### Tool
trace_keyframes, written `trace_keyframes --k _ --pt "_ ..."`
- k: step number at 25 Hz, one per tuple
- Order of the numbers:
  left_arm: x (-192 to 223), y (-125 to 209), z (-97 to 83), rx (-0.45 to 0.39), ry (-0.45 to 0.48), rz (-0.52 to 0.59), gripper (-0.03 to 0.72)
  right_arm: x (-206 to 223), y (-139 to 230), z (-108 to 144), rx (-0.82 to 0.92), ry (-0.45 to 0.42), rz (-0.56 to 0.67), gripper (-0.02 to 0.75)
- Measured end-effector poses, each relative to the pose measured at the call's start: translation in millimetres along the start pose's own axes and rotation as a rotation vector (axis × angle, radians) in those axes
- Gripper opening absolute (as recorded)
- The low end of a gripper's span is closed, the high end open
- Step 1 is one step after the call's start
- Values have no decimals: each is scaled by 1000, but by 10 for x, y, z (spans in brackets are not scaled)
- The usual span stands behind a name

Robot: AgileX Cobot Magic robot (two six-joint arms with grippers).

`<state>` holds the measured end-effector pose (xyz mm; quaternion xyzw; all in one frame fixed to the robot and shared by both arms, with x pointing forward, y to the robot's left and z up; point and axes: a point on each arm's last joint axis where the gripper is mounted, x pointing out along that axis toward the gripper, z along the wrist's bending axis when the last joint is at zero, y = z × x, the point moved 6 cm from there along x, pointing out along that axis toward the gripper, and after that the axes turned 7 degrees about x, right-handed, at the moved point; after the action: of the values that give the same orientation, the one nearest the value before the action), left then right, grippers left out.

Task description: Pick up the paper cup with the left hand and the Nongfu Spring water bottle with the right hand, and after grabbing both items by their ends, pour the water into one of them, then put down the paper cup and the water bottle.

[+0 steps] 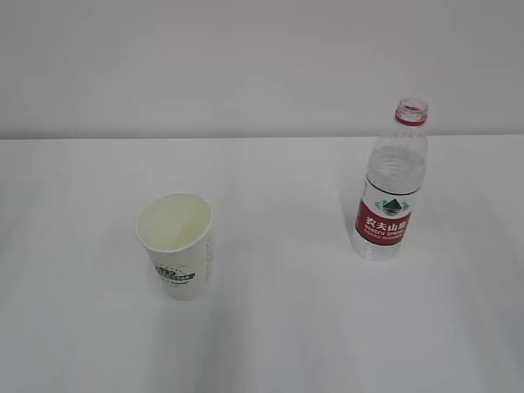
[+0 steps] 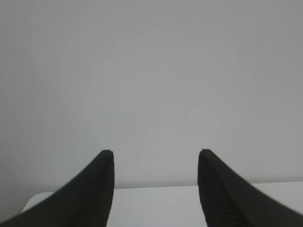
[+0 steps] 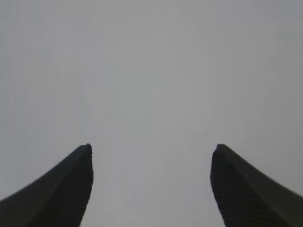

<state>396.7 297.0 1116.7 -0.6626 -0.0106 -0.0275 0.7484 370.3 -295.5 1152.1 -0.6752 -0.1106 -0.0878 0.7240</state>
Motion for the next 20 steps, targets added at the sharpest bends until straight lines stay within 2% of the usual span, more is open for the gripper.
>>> trace_keyframes --k 7,12,20 --pt "126 -4 -14 9 7 -12 413 233 36 6 1 -7 -20 588" --pt "250 -38 -41 87 20 -50 412 387 164 1 -7 -7 25 587" --pt "513 175 -86 111 47 42 413 538 387 16 -89 -27 107 587"
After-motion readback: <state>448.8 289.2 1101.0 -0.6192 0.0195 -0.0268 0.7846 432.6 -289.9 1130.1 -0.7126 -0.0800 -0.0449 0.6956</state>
